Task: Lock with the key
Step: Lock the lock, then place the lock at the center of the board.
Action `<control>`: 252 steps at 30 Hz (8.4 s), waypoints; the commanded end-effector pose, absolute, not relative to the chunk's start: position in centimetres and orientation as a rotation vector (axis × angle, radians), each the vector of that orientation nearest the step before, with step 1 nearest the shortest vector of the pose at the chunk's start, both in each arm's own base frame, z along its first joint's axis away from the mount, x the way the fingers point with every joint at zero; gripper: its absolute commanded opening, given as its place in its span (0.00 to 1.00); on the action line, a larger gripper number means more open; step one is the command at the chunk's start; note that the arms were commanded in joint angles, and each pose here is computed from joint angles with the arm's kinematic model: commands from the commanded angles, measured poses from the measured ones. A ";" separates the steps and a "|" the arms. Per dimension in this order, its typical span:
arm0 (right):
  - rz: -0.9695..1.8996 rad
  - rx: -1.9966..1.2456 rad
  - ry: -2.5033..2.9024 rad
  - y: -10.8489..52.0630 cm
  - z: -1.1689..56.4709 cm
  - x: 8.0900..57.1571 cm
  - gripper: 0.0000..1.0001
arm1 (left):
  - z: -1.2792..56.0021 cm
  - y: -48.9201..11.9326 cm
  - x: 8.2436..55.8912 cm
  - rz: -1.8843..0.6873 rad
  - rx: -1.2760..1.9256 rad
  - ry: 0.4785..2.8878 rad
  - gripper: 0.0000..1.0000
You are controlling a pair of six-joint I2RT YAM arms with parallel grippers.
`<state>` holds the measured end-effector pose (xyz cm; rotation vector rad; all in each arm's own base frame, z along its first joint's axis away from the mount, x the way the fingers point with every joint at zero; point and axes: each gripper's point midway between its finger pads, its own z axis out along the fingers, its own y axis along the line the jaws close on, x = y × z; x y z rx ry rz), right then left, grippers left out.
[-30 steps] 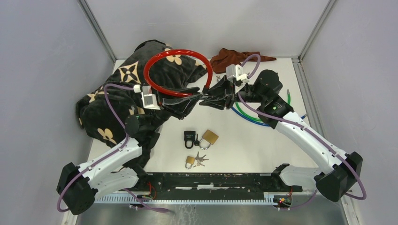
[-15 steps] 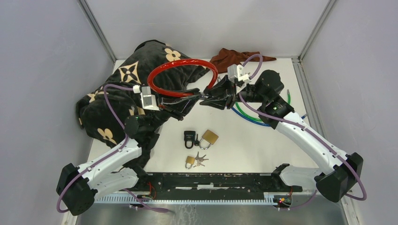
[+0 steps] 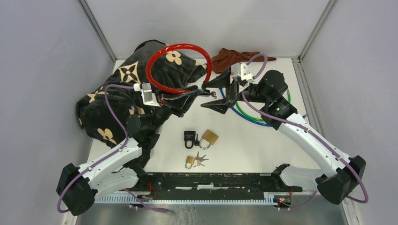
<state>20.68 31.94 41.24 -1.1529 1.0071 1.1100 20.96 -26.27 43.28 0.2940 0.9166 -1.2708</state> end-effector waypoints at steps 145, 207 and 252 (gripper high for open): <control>0.654 -0.772 1.549 21.4 43.3 33.1 0.98 | 47.0 -24.6 17.7 -1.208 0.373 0.682 0.02; 0.706 -0.938 1.098 28.6 44.0 25.0 0.00 | 43.0 -25.5 21.9 -1.235 0.221 0.944 0.02; 0.262 -0.747 1.558 14.4 28.9 32.4 0.00 | 23.7 -19.7 31.2 -0.154 0.776 1.530 0.02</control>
